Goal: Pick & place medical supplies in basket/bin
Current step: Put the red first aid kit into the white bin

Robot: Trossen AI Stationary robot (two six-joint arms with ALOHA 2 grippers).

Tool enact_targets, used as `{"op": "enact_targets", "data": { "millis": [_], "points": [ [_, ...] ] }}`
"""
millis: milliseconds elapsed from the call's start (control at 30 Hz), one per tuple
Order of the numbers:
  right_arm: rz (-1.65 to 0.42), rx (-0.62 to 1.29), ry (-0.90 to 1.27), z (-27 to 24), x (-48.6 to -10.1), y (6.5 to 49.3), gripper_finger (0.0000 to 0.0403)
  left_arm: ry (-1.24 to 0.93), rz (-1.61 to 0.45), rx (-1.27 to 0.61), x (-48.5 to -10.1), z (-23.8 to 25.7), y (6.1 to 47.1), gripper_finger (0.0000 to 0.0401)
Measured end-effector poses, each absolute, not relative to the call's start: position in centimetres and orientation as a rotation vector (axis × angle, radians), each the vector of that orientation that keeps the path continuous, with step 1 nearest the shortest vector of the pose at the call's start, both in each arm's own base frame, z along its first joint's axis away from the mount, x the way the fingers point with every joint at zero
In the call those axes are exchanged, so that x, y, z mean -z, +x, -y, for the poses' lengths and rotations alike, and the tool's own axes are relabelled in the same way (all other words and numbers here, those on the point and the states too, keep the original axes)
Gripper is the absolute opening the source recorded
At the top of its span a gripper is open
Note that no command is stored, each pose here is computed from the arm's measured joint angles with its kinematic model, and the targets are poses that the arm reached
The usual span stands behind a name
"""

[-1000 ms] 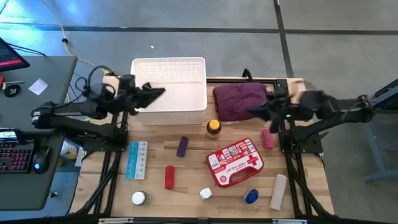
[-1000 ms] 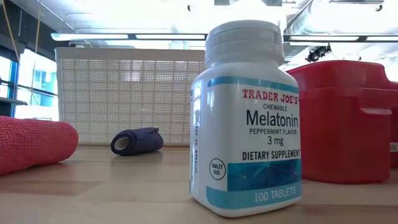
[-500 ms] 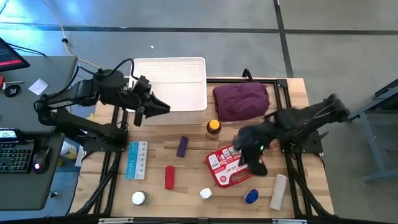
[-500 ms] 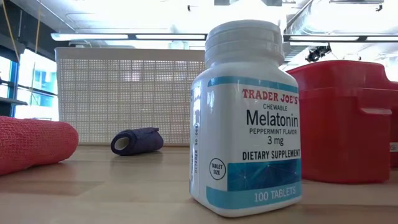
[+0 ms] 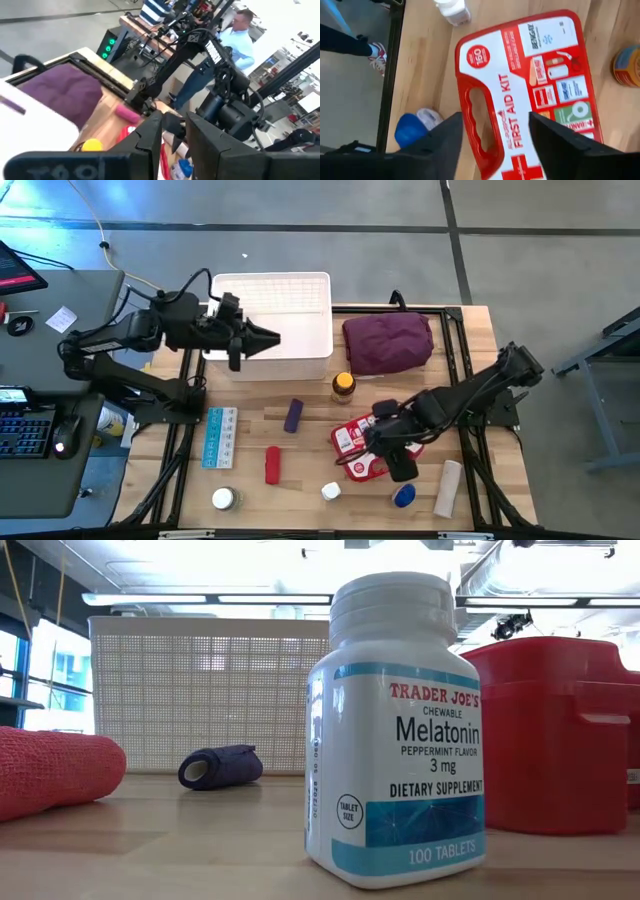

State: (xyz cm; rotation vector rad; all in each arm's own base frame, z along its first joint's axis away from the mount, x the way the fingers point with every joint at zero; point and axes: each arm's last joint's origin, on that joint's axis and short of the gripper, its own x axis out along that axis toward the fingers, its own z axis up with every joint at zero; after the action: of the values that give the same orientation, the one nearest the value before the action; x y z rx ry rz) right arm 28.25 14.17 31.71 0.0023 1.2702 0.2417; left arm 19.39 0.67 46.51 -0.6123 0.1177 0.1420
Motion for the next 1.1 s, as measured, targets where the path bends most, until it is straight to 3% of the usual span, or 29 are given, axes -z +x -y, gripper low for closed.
{"op": "enact_targets", "data": {
  "millis": [133,300,700,1100],
  "points": [
    [-1.287,-0.235,0.000,-14.5,-30.9,28.6,0.0263,-0.629,-0.143,-0.132,-46.0,-0.6,20.3,0.0124],
    [-1.332,-0.265,0.056,-15.8,-27.9,27.9,0.0274,-0.669,-0.180,-0.123,-45.5,-0.6,21.3,0.0124],
    [-1.340,-0.303,0.078,-18.3,-23.5,26.2,0.0222,-0.682,-0.207,-0.087,-45.2,0.3,21.7,0.0124],
    [-1.389,-0.261,0.013,-17.4,-20.3,25.1,0.0185,-0.672,-0.226,-0.042,-45.2,1.7,21.7,0.0124]
  ]
}}
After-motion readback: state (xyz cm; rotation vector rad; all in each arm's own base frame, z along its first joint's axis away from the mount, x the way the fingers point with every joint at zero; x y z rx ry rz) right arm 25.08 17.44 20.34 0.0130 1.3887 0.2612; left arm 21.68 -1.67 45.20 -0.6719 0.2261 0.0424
